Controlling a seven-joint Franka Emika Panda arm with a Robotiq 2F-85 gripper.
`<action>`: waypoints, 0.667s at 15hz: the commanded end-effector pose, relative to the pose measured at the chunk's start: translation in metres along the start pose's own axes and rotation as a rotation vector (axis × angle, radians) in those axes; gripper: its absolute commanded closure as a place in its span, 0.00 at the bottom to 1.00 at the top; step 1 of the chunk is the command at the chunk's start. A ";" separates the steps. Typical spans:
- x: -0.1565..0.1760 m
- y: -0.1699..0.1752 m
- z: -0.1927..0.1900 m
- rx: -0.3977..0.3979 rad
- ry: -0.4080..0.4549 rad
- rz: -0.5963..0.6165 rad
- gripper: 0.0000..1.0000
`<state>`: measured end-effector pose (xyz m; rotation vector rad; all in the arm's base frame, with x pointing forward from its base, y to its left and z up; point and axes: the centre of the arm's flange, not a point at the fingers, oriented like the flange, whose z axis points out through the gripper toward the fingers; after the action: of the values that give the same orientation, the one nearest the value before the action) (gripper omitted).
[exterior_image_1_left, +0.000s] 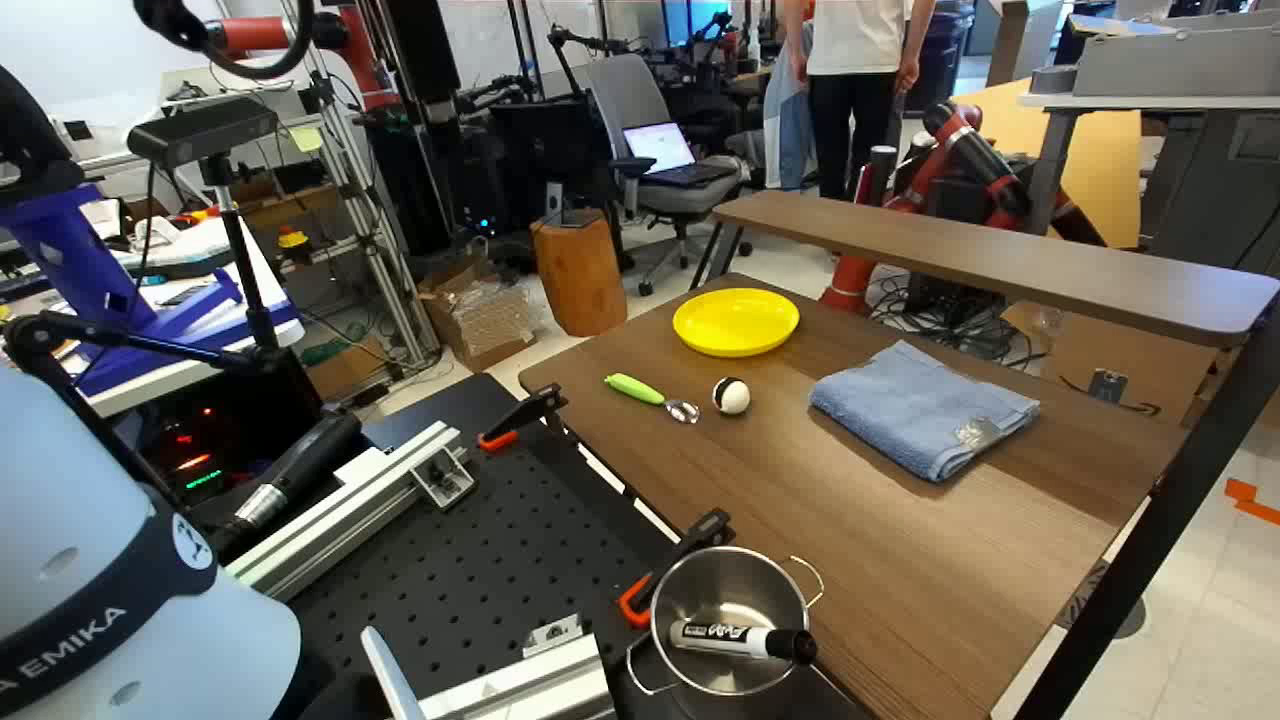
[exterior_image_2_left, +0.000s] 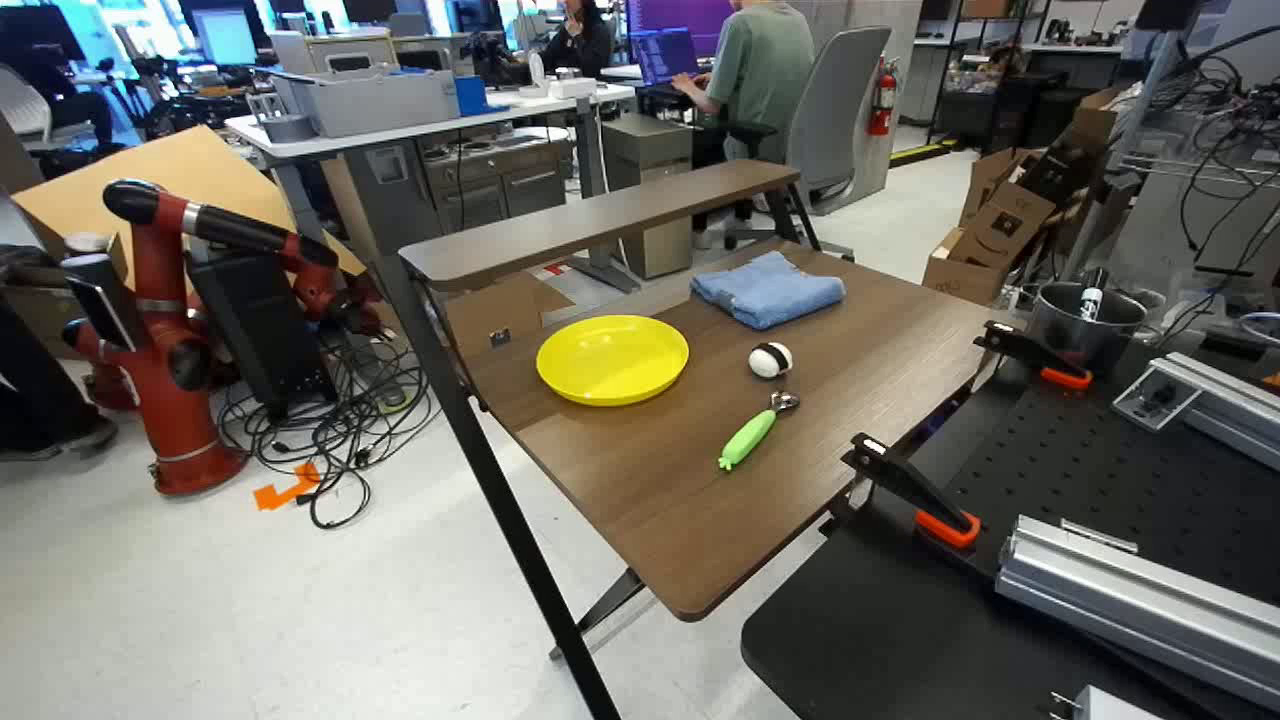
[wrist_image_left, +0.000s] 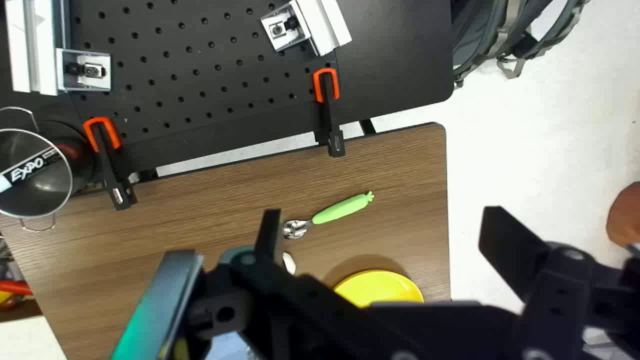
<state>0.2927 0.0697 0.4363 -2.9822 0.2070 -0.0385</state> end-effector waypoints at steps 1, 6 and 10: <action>0.000 0.000 0.000 0.000 0.000 0.000 0.00; 0.020 0.003 0.006 -0.006 0.005 0.019 0.00; 0.047 0.011 0.008 0.001 0.013 0.054 0.00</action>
<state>0.3117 0.0603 0.4317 -2.9744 0.2582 -0.0623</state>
